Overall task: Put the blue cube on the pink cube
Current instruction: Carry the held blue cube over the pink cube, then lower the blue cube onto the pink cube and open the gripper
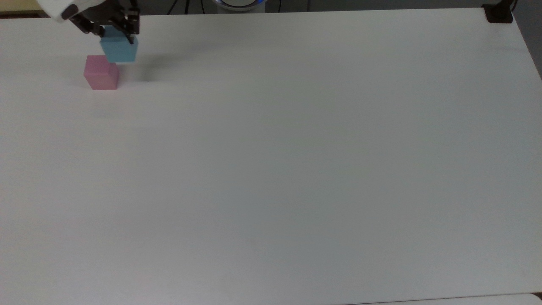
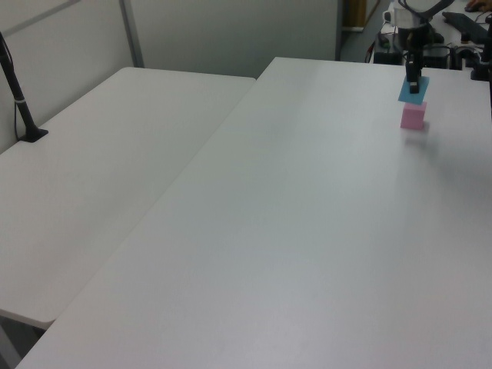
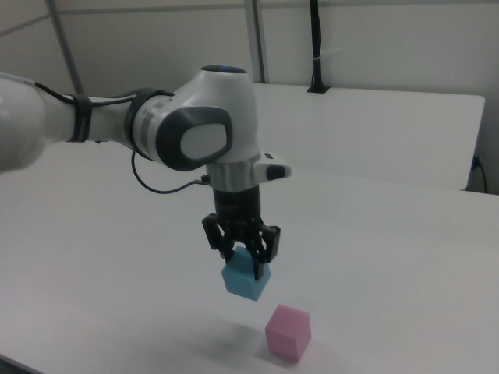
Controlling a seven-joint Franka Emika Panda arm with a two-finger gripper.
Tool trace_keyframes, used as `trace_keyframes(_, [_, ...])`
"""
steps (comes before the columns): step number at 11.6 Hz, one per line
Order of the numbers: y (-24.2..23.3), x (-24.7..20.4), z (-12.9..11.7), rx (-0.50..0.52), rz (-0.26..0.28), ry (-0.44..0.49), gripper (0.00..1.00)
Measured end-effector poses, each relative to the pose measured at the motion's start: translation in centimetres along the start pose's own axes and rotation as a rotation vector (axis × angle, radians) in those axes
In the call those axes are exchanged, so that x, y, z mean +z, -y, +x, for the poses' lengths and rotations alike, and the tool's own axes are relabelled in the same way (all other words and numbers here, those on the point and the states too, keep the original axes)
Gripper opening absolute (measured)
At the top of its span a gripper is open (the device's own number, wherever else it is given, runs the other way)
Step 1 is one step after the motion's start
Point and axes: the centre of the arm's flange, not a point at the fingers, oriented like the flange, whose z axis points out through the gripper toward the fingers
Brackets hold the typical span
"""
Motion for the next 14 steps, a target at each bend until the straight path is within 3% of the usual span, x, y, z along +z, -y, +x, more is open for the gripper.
trace_keyframes(4, [-4.1, 2.4, -0.5, 0.011, -0.009, -0.019, 0.56])
trace_keyframes(8, [-5.4, 5.7, 0.9, 0.021, -0.019, -0.015, 0.56])
trace_keyframes(11, [-5.9, 5.7, 0.7, 0.028, -0.024, -0.014, 0.56])
trace_keyframes(12, [-6.1, 5.7, 0.6, 0.032, -0.023, -0.014, 0.59])
trace_keyframes(14, [-7.0, 6.2, 0.1, 0.052, -0.02, -0.007, 0.86])
